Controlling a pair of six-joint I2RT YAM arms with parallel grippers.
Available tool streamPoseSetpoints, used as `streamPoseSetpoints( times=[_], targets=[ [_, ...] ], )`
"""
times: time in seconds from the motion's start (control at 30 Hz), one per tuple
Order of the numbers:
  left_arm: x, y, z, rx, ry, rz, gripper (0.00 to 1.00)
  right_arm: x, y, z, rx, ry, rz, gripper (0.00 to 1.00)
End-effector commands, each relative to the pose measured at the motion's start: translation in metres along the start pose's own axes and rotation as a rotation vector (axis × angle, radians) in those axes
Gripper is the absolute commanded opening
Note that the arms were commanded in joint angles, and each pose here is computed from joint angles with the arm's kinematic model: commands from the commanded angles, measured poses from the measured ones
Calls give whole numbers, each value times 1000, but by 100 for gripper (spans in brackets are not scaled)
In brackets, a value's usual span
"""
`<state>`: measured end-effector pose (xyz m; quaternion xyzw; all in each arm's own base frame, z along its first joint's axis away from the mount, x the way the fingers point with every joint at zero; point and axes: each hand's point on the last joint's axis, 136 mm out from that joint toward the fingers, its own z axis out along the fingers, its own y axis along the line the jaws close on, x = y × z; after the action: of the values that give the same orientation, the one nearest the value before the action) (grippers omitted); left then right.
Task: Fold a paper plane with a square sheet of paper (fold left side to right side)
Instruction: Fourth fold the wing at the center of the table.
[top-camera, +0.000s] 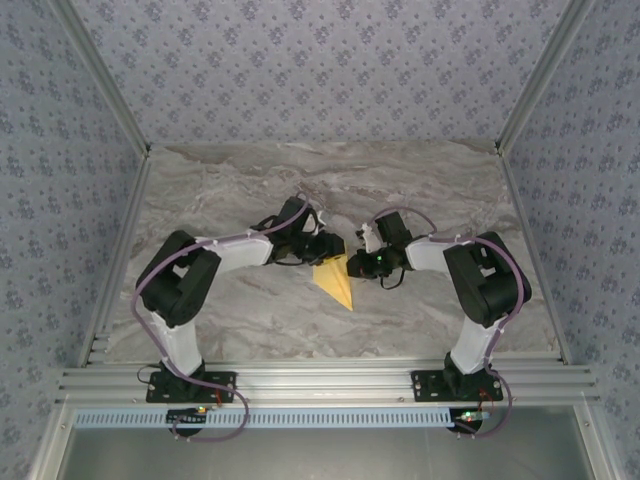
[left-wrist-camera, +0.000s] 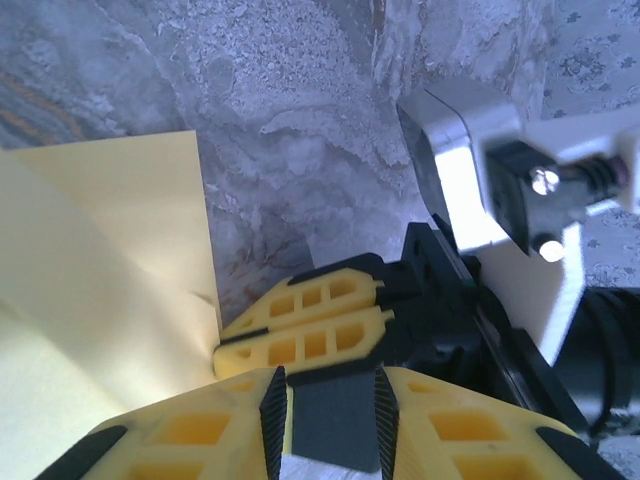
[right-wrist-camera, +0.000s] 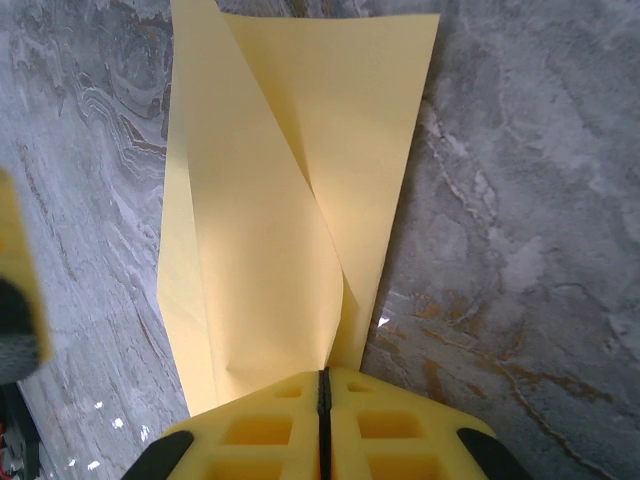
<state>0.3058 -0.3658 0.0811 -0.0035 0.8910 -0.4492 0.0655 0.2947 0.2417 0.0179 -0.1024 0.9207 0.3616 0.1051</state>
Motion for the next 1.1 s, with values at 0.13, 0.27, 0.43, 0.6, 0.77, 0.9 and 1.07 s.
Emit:
streamPoseSetpoints(
  times=[0.13, 0.27, 0.43, 0.6, 0.77, 0.9, 1.07],
  targets=[
    [2, 9, 24, -4, 51, -23, 30, 19, -17, 9, 79, 72, 12, 11],
    [6, 28, 26, -66, 51, -37, 29, 20, -17, 9, 88, 80, 6, 11],
    [12, 45, 26, -113, 55, -57, 29, 21, -17, 9, 95, 85, 0, 11],
    [17, 59, 25, -162, 55, -68, 29, 22, -18, 10, 101, 92, 1, 11],
    [21, 69, 24, -181, 53, -83, 29, 23, -19, 11, 105, 95, 2, 11],
    [23, 76, 26, -195, 59, -91, 28, 22, -17, 11, 101, 94, 0, 11],
    [28, 84, 27, -210, 64, -105, 27, 4, -4, 0, 49, 29, -8, 16]
  ],
)
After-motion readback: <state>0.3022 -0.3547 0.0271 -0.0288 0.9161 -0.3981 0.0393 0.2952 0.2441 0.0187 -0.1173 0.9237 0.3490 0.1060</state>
